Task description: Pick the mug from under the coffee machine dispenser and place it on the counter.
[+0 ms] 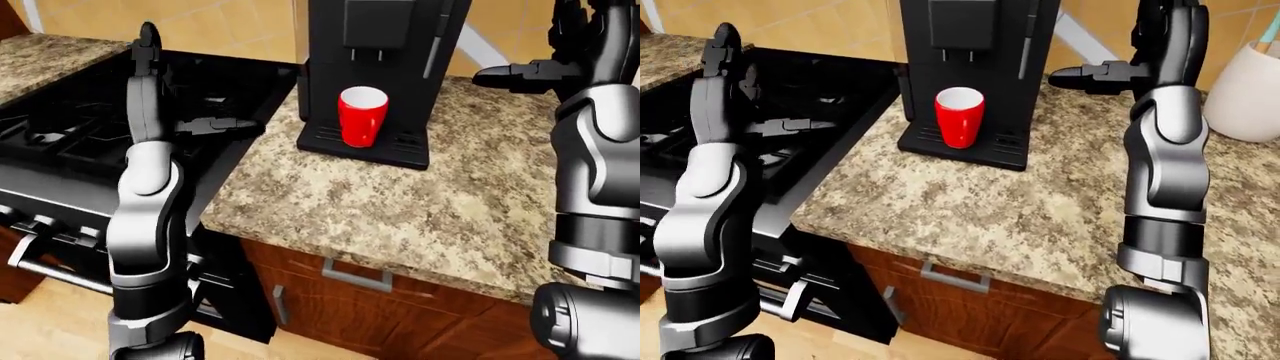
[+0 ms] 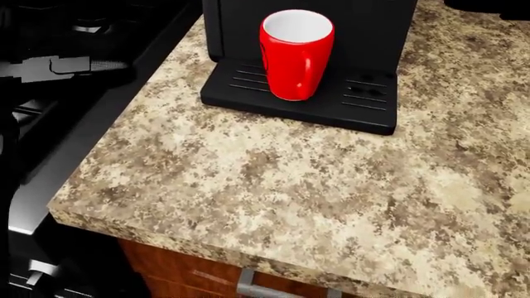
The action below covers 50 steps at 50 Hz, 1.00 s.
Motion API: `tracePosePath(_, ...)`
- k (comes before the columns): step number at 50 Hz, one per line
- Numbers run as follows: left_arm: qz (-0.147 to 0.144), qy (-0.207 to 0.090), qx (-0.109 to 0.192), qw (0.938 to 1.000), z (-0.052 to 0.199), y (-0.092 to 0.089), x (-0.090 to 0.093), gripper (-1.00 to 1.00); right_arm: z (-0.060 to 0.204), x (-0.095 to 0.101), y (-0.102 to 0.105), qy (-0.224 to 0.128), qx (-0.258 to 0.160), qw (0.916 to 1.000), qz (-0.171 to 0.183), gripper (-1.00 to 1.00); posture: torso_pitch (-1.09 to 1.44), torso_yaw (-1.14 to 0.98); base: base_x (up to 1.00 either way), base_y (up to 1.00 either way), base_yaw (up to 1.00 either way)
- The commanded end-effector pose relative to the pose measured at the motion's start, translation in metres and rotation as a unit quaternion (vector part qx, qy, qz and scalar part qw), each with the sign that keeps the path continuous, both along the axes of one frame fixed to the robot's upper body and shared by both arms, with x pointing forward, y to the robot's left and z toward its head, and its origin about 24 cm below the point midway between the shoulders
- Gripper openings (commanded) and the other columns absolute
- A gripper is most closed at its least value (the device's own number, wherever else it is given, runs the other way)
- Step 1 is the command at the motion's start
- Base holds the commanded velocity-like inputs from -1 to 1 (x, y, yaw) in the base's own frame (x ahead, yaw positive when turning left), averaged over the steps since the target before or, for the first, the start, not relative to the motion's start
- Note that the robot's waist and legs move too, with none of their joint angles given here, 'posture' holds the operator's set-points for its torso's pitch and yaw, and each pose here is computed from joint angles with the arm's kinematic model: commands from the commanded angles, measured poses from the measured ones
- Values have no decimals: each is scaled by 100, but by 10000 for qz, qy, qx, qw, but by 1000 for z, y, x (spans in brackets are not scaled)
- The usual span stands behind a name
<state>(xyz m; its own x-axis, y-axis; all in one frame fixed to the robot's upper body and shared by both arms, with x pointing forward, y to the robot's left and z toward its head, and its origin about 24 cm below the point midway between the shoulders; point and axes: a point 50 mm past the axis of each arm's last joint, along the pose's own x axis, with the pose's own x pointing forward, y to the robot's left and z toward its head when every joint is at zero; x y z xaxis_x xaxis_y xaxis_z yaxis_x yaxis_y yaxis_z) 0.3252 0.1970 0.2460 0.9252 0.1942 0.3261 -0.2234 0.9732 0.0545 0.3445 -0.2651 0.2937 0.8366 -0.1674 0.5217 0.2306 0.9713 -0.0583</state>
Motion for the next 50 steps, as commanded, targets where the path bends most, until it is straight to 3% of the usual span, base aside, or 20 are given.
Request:
tracePosePath(1, -40, -438, 10, 9990, 20, -4, -7, 100, 22, -9, 0, -476, -90, 9988, -11, 100, 0, 0, 0, 0, 0)
tracePosePath(9, -284, -164, -116, 9994, 6, -24, -6, 100, 23, -9, 0, -480, -76, 9988, -10, 100, 0, 0, 0, 0, 0)
tracePosePath(14, -565, -88, -98, 9983, 0, -44, -5, 100, 22, -8, 1, -468, -76, 9989, 15, 100, 0, 0, 0, 0, 0)
tracePosePath(25, -881, 212, -59, 9959, -8, -71, 1, 100, 24, -9, 0, -478, -73, 9988, -1, 100, 0, 0, 0, 0, 0)
tracePosePath(26, -992, 311, -246, 9943, -10, -75, 2, 100, 23, -9, 0, -476, -73, 9988, -5, 100, 0, 0, 0, 0, 0)
tracePosePath(32, -1151, 595, -351, 9909, -17, -89, 3, 100, 24, -9, -1, -465, -74, 9989, -8, 100, 0, 0, 0, 0, 0)
tracePosePath(35, -1187, 756, -434, 9891, -23, -95, 3, 100, 25, -9, -1, -463, -70, 9989, -20, 100, 0, 0, 0, 0, 0)
tracePosePath(50, -1115, 783, -513, 9893, -20, -117, 4, 100, 24, -9, -2, -454, -68, 9989, -35, 100, 0, 0, 0, 0, 0)
